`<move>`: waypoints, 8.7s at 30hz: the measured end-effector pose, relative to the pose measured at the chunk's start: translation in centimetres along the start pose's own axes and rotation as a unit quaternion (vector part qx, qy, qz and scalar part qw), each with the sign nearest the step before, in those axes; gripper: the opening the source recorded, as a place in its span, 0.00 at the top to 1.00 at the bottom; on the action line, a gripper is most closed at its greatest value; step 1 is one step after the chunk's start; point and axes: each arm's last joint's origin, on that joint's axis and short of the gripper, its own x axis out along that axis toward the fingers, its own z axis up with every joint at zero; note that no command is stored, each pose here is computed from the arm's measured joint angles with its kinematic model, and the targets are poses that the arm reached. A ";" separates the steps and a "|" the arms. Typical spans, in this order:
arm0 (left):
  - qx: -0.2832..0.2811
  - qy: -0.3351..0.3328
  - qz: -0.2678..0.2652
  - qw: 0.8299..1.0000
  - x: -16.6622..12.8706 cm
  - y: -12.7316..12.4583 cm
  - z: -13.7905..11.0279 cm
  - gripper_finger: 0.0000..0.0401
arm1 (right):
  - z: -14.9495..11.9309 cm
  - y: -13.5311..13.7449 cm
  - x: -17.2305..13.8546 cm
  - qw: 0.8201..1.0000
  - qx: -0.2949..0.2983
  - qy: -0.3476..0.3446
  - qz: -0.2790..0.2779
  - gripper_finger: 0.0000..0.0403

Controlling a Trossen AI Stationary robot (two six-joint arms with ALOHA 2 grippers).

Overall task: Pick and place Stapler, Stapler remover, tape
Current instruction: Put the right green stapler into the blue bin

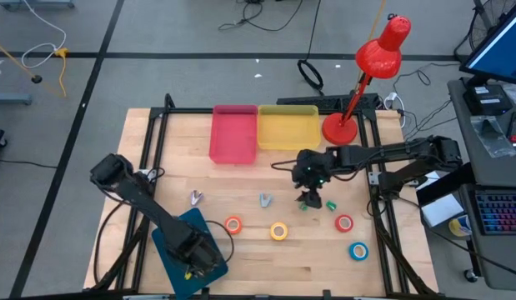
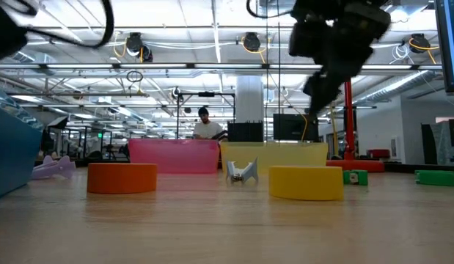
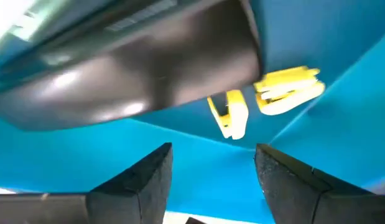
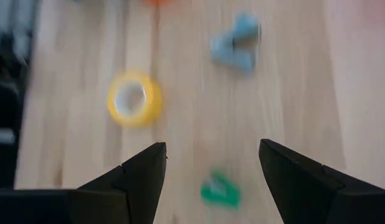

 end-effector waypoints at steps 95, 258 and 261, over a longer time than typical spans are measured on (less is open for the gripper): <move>0.060 -0.549 -0.180 0.814 -14.2 5.2 0.7 0.50 | -11.8 -0.3 4.0 0.916 0.312 0.231 -0.104 0.48; 0.020 -0.078 -0.111 0.991 0.4 3.6 -2.5 0.89 | 1.0 0.4 -1.0 0.970 0.147 -0.161 0.109 0.44; -0.019 -0.074 -0.091 0.993 1.4 4.4 -2.3 0.89 | 1.0 0.4 -1.0 0.970 0.147 -0.161 0.110 0.44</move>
